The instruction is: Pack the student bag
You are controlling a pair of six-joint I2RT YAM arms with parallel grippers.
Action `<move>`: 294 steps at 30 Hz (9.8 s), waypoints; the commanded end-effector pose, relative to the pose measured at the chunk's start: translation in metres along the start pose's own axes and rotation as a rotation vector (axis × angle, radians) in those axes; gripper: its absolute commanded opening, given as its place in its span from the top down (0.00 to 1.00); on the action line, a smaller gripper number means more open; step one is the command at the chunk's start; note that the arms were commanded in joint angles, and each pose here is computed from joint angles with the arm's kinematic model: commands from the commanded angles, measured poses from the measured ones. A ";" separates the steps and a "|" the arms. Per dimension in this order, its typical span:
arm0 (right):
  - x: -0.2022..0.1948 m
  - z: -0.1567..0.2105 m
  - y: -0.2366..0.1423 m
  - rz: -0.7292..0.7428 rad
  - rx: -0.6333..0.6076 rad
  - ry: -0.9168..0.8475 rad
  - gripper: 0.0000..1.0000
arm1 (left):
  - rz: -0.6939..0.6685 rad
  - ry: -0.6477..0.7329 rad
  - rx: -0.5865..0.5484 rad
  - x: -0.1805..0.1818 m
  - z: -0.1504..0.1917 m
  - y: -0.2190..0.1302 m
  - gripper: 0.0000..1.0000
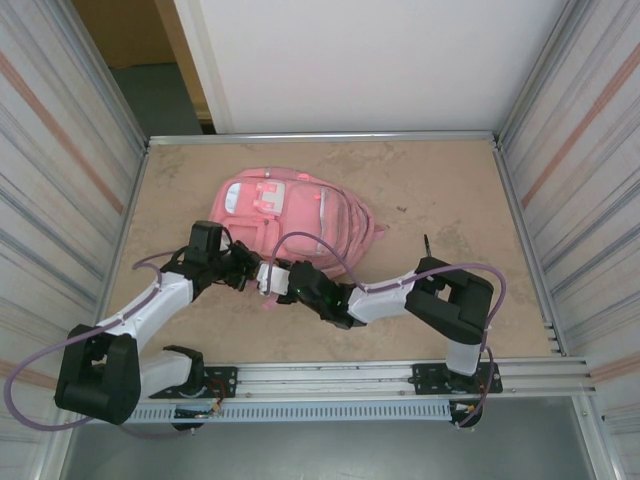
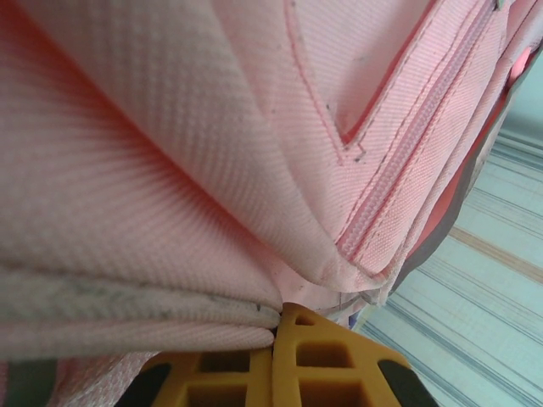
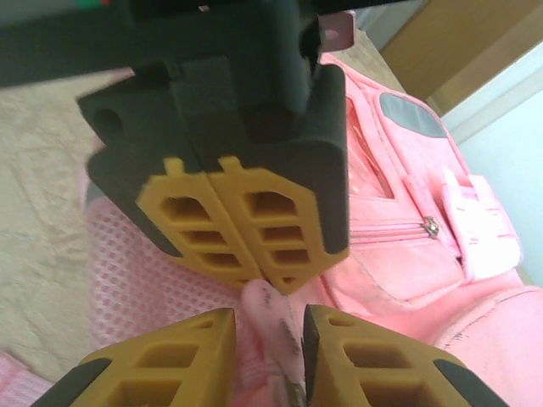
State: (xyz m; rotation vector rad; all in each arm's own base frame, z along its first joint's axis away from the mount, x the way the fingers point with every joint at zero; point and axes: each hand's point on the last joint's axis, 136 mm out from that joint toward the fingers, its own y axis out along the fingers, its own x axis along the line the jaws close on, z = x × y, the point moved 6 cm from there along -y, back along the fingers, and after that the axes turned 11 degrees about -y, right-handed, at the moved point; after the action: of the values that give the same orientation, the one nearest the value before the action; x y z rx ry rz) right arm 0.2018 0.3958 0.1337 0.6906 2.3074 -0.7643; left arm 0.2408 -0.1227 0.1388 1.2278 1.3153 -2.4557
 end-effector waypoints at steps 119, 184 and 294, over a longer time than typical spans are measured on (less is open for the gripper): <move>-0.114 0.041 -0.006 -0.646 0.191 1.462 1.00 | -0.087 0.159 -0.175 -0.029 -0.043 -0.002 0.38; -0.109 -0.034 0.003 -0.741 0.041 1.498 1.00 | 0.015 0.027 -0.417 0.011 -0.001 -0.038 0.61; -0.001 0.026 -0.035 -0.390 -0.296 0.450 0.63 | 0.102 -0.014 -0.071 -0.013 0.029 -0.016 1.00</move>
State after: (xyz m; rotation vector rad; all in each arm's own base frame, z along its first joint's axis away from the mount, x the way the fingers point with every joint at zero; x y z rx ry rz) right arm 0.2039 0.3360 0.1135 0.5365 2.8493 -0.5516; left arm 0.2275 -0.1216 0.1576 1.1453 1.4155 -2.2673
